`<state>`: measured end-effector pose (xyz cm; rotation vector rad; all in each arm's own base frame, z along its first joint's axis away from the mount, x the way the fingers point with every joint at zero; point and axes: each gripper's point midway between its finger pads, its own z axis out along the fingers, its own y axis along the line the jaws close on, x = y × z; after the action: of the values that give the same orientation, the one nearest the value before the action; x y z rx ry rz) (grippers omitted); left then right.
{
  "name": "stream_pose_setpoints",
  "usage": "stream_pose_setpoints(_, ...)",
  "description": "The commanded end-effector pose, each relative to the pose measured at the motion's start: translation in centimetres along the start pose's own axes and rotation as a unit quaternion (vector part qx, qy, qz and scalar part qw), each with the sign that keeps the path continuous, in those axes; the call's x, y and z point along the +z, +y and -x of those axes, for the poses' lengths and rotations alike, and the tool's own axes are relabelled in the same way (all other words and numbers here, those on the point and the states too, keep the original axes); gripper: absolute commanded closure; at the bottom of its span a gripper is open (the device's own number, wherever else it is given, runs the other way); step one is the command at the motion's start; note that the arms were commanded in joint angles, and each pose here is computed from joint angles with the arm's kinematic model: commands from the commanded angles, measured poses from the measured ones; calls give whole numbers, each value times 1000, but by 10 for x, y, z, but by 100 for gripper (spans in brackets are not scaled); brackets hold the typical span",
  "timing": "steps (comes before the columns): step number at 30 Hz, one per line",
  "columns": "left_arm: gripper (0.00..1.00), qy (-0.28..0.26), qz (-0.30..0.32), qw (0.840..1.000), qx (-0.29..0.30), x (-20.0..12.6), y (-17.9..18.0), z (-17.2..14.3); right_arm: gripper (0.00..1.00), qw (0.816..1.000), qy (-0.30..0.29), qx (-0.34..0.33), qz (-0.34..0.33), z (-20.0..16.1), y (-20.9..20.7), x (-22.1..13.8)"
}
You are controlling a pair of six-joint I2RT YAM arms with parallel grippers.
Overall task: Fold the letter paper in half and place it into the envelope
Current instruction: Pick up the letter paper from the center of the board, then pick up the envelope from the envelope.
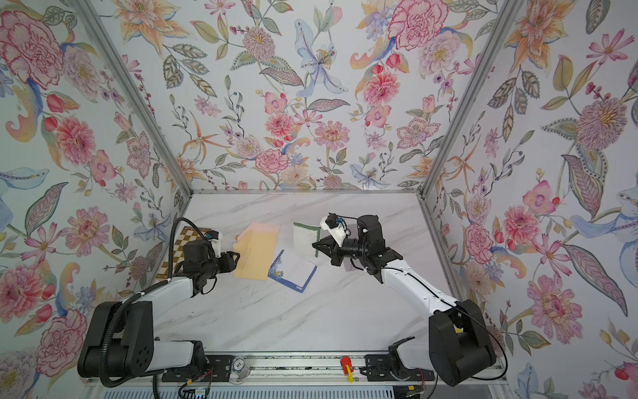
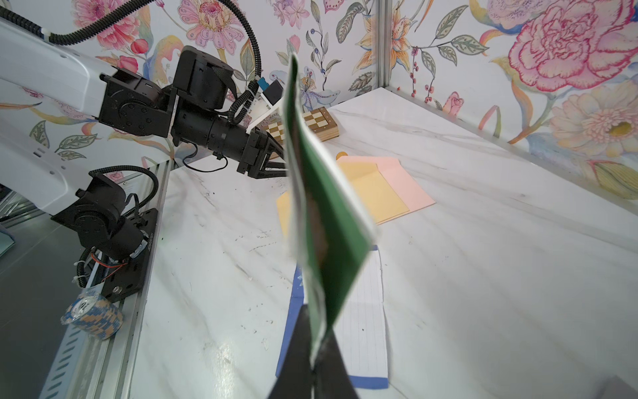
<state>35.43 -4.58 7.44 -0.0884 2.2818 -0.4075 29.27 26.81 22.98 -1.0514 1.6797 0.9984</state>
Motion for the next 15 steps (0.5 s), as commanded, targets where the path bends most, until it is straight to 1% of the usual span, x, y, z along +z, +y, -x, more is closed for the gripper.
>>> stream_pose_setpoints(1, 48, 5, 19, 1000, -8, -4, 12, -9, 98, 1000, 1, 7, 8, -3, 3, 3)
stream_pose_setpoints(4, 48, 7, 10, 1000, -12, 2, 12, -11, 97, 1000, 3, 7, 7, -4, 2, 3)
stream_pose_setpoints(9, 50, -5, -44, 999, -23, 11, -3, -11, 97, 1000, 4, 11, 9, -6, 1, 5)
stream_pose_setpoints(15, 52, 7, -49, 998, -27, 18, -1, -19, 97, 1000, 3, 10, 9, -5, 0, 6)
